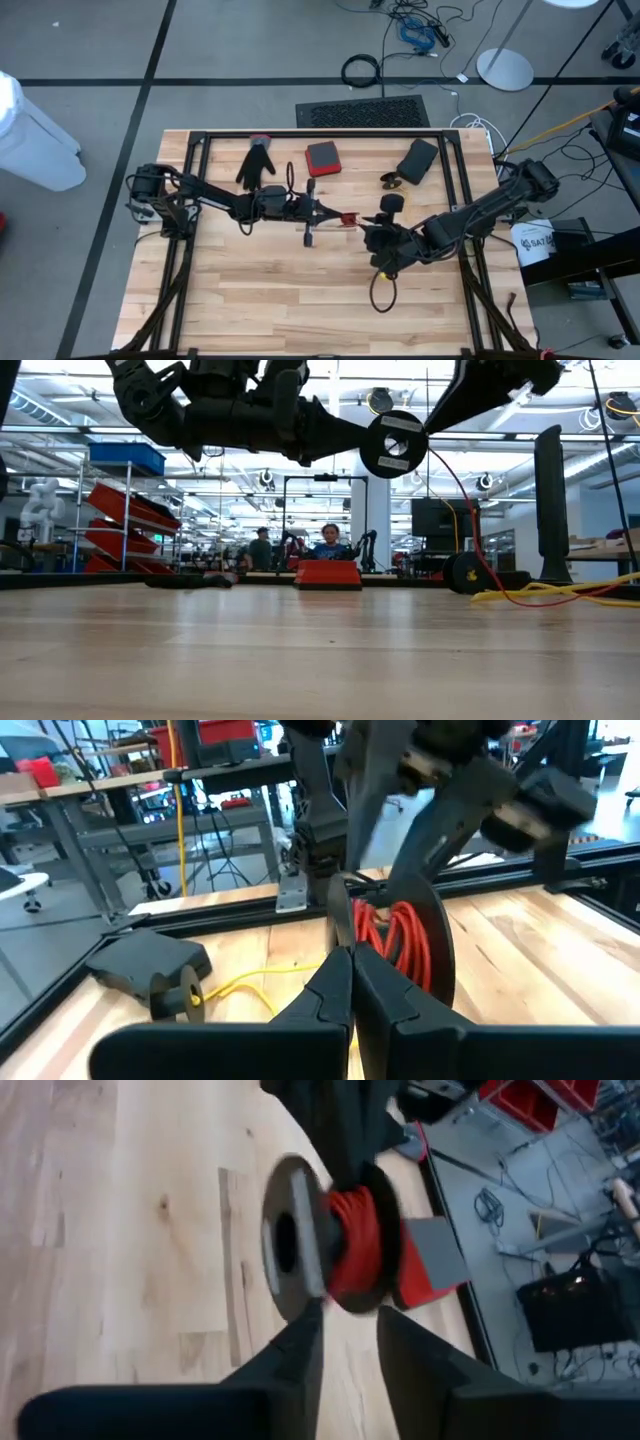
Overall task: Coil cords
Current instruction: Uncoil the red wire from the spool
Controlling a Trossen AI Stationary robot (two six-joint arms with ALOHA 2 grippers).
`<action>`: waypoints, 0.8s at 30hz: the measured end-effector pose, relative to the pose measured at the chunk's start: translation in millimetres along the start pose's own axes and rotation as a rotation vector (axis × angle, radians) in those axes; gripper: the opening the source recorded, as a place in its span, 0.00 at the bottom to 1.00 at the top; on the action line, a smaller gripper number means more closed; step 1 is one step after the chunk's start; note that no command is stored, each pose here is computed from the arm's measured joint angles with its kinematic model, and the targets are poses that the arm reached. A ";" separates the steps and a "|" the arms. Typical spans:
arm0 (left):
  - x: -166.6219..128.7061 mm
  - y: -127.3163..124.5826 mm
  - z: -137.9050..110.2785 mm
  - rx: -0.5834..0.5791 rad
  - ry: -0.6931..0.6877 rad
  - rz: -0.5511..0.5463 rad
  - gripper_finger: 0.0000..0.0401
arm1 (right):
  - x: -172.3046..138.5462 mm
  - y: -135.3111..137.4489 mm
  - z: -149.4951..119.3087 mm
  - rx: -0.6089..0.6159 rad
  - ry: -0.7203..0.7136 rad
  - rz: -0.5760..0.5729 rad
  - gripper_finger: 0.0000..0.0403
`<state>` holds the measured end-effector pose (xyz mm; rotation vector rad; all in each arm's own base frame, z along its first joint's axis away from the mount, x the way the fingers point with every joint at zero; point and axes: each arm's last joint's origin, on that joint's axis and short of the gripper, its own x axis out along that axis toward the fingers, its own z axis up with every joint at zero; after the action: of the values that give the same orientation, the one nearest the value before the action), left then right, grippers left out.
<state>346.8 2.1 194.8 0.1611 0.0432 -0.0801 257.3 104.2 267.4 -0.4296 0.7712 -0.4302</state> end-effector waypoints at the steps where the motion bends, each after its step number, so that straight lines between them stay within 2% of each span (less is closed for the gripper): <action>1: -0.1 -0.3 -0.5 0.000 0.003 -0.008 0.00 | -2.4 -0.8 -1.5 0.019 0.004 -0.004 0.24; 6: -0.1 -0.5 0.2 0.000 -0.005 -0.010 0.00 | -2.4 7.9 -14.0 0.094 0.024 0.010 0.28; 16: -0.1 -0.1 0.1 0.001 -0.003 -0.003 0.00 | 13.3 30.6 -39.9 0.218 -0.037 0.053 0.29; 24: -0.1 0.2 -0.3 0.000 0.002 0.007 0.00 | 21.9 36.5 -54.0 0.231 -0.055 0.053 0.27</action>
<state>346.7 2.3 194.5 0.1613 0.0451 -0.0725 239.2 111.8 201.6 -0.2040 0.6690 -0.4503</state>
